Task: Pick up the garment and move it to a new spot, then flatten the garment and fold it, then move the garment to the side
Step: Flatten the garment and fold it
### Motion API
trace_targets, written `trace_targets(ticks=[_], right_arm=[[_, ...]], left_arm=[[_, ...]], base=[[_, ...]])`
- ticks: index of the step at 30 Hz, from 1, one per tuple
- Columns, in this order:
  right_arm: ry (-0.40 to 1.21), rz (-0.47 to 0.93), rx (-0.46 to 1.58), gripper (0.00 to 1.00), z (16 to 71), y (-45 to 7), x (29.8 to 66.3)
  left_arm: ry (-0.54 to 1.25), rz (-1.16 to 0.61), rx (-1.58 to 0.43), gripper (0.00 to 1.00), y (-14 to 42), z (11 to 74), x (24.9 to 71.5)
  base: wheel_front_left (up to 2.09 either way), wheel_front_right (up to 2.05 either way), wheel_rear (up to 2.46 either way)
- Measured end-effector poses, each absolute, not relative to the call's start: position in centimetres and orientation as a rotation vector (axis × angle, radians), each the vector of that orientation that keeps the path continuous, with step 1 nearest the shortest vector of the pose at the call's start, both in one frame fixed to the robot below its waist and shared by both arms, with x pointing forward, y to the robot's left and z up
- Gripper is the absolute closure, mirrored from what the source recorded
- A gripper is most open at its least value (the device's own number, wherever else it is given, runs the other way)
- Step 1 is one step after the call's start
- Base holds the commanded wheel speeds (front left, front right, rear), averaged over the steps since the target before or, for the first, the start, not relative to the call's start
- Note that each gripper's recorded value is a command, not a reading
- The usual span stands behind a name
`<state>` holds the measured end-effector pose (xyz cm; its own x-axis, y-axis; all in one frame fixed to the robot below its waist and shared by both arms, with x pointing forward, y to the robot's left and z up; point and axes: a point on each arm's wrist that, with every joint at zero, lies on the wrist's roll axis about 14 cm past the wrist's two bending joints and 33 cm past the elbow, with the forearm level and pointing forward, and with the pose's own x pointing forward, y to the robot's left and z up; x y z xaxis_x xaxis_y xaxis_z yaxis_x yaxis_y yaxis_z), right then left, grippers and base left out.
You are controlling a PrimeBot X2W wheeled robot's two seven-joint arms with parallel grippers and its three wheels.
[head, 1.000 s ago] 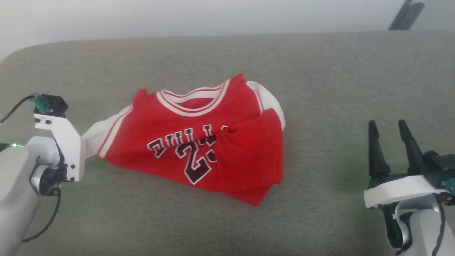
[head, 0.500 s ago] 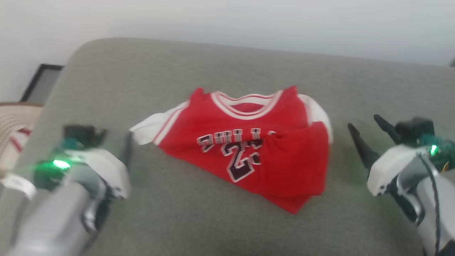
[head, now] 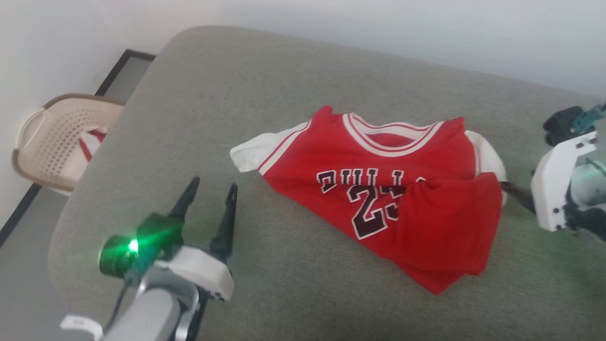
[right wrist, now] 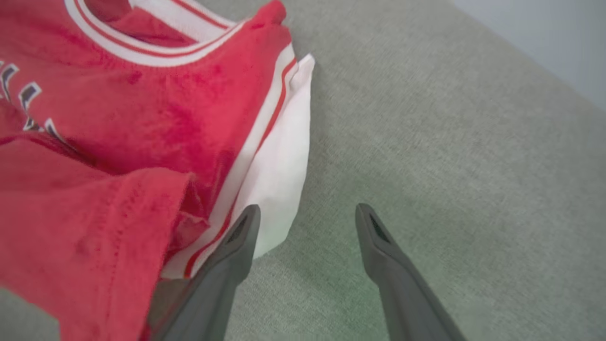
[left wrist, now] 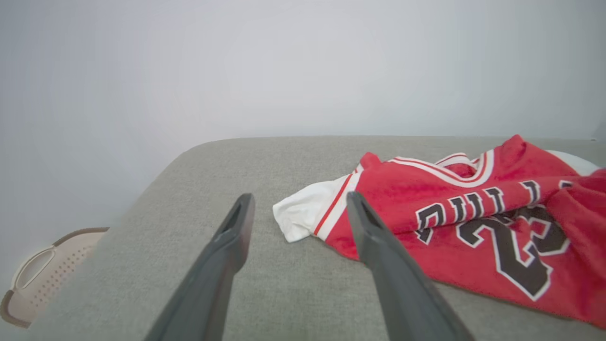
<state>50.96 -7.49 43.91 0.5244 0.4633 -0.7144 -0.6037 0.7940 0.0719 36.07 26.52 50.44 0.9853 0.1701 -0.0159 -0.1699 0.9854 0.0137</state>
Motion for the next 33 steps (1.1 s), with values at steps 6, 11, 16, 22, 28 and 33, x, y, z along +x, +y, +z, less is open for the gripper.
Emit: trace_targets(ticks=[6,11,16,22,28,33], right_arm=[[0.923,0.658,-0.262,0.0,41.5,-7.8,50.9],[0.955,0.7,-0.275,0.69,40.5,-6.8,51.0],[0.974,0.718,-0.269,1.0,40.3,-6.7,50.7],[0.959,0.708,-0.231,1.0,40.4,-7.1,50.8],[0.893,0.586,-0.152,1.0,42.1,-11.7,52.1],[0.897,0.495,-0.122,1.0,42.1,-16.5,51.2]], left_arm=[[0.015,0.194,0.002,0.0,26.4,49.9,35.3],[0.006,0.199,-0.02,0.0,26.3,49.7,35.4],[0.0,0.195,-0.021,0.0,26.3,49.6,35.6],[-0.022,0.183,-0.02,0.0,26.1,50.0,36.1],[-0.02,0.181,-0.028,0.0,25.8,49.6,35.9],[-0.022,0.168,-0.046,0.0,25.3,49.4,36.3]], base=[[0.0,0.0,0.0],[0.0,0.0,0.0],[0.0,0.0,0.0],[0.0,0.0,0.0],[0.0,0.0,0.0],[0.0,0.0,0.0]])
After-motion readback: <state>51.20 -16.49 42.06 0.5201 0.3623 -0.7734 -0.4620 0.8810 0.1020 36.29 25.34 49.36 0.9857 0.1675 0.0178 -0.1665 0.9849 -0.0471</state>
